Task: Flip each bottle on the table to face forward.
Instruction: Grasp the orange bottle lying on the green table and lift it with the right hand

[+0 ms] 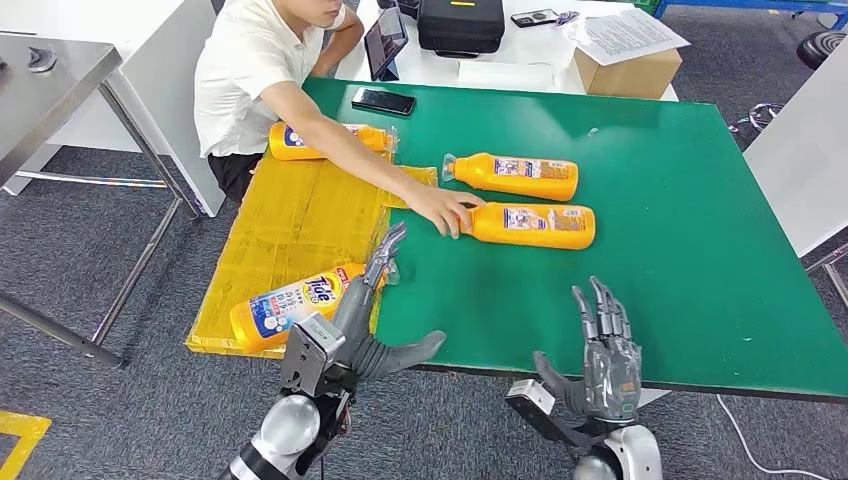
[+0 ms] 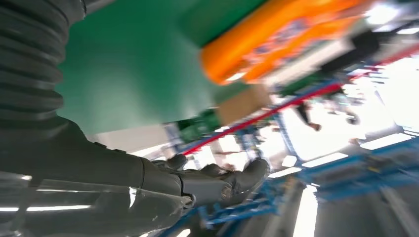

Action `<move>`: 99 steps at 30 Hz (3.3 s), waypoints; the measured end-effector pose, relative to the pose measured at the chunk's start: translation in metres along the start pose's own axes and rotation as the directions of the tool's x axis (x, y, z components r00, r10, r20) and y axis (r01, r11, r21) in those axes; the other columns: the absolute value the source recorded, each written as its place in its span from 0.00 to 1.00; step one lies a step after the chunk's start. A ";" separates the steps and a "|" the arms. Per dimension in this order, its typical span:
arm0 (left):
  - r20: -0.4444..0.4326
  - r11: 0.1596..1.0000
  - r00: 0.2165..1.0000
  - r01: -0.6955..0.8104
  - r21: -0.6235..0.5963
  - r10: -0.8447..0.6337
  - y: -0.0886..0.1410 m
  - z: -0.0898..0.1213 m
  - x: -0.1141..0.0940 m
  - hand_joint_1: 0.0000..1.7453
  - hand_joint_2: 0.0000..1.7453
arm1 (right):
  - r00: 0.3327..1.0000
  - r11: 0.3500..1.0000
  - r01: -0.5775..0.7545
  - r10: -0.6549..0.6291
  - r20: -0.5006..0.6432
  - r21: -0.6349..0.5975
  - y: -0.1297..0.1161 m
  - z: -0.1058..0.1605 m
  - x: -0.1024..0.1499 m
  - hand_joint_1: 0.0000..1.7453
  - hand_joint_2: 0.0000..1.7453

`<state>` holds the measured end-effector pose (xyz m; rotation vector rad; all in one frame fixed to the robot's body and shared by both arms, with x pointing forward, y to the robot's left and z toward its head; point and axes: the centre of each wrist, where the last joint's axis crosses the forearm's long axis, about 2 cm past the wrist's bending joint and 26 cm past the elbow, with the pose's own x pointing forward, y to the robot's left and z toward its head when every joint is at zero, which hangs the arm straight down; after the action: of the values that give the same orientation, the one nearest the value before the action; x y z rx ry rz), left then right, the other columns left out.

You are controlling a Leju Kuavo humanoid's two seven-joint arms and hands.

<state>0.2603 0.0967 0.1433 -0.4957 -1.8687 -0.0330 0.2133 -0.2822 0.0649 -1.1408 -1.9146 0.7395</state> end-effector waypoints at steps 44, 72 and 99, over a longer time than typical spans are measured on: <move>-0.076 0.996 0.997 0.012 0.085 -0.006 -0.022 0.008 -0.024 0.00 1.00 | 0.979 0.874 -0.174 0.203 -0.015 0.453 0.041 -0.070 -0.085 0.00 1.00; -0.156 0.997 0.988 0.030 0.069 -0.018 -0.023 0.016 -0.028 0.00 1.00 | 0.886 0.738 -0.172 0.406 -0.225 0.653 0.043 -0.082 -0.093 0.19 1.00; -0.173 0.997 0.984 -0.039 0.071 0.051 -0.019 0.015 -0.030 0.00 1.00 | 0.909 0.651 0.316 0.000 -0.416 0.690 0.020 -0.084 -0.126 1.00 1.00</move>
<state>0.2477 0.0740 0.1151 -0.4733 -1.6812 0.0162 0.3306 -0.3793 0.0532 -0.5117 -1.1468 0.9898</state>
